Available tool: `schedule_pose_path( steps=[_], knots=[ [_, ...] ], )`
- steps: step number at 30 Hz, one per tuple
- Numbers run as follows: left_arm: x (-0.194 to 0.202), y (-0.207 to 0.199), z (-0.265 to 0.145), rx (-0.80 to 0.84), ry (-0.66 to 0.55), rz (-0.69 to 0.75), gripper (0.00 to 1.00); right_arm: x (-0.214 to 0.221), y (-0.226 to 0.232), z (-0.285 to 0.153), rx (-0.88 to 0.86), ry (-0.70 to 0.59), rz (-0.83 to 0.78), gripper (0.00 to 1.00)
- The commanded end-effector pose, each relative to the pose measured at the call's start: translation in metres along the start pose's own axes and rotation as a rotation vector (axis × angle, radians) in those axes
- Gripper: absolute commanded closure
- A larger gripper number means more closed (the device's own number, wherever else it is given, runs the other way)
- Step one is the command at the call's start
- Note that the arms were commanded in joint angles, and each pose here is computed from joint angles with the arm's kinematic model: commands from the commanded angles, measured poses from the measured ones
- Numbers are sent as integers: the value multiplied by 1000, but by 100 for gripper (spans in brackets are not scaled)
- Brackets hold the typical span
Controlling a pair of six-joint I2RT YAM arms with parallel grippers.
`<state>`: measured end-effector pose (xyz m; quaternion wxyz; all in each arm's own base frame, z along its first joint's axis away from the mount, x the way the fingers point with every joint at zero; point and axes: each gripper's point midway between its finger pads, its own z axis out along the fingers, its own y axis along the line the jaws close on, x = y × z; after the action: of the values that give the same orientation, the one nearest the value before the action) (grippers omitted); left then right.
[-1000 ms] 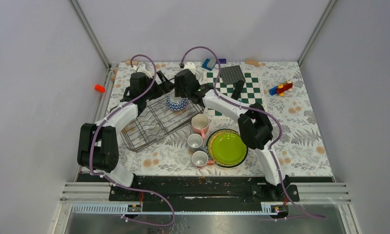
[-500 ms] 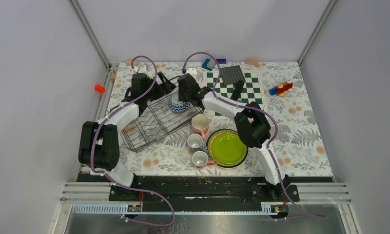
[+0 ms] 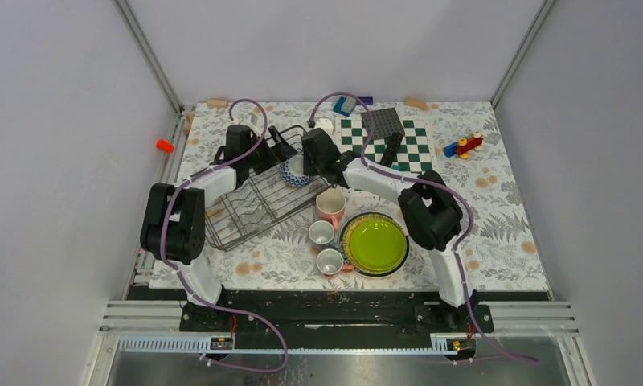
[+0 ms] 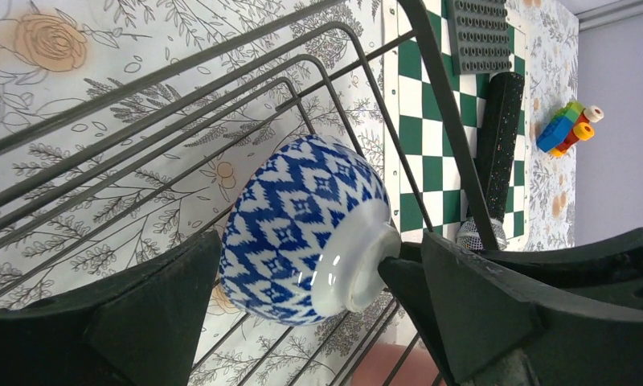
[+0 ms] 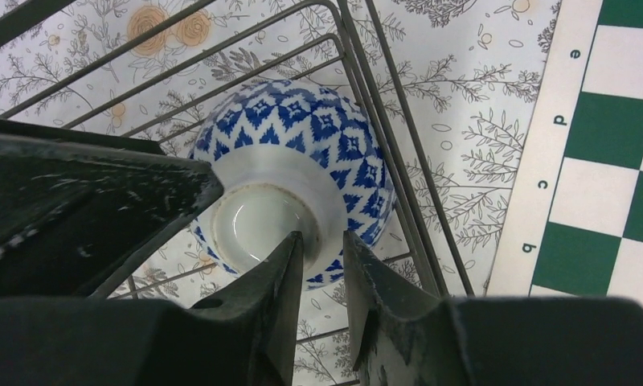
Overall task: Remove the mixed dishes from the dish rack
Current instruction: Pick up the bowl from the dish rack.
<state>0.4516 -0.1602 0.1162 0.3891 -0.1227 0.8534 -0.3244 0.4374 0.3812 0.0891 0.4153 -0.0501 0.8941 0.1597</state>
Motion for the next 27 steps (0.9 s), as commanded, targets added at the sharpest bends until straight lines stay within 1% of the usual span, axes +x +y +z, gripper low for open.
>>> schedule_pose_path(
  steps=[1,4,7,9,10,12,13,15,19,22,27],
  knots=[
    [-16,-29,4,87,-19,37,1,2,-17,-14,27,24,5,69],
    [-13,-29,7,85,-12,47,1,3,-17,-15,24,22,6,69],
    [-14,-23,8,47,-14,73,1,2,-16,-16,19,22,7,70],
    [-15,-16,9,16,-9,132,1,1,-17,-17,18,20,7,70],
    [-15,-11,9,-9,-5,155,1,1,-17,-18,18,20,4,70],
    [-20,8,9,-119,-16,167,1,2,-19,-20,23,19,2,70],
    [-21,11,9,-136,-20,176,1,2,-20,-20,26,21,2,71],
    [-20,7,14,-105,-4,184,1,3,-20,-20,22,22,-1,71],
    [-4,-10,25,18,88,174,1,7,-27,-20,39,27,-21,71],
    [4,-19,28,96,109,162,1,7,-30,-21,45,29,-22,71],
    [23,-35,29,239,193,143,1,6,-27,-22,31,28,-19,72]
  ],
)
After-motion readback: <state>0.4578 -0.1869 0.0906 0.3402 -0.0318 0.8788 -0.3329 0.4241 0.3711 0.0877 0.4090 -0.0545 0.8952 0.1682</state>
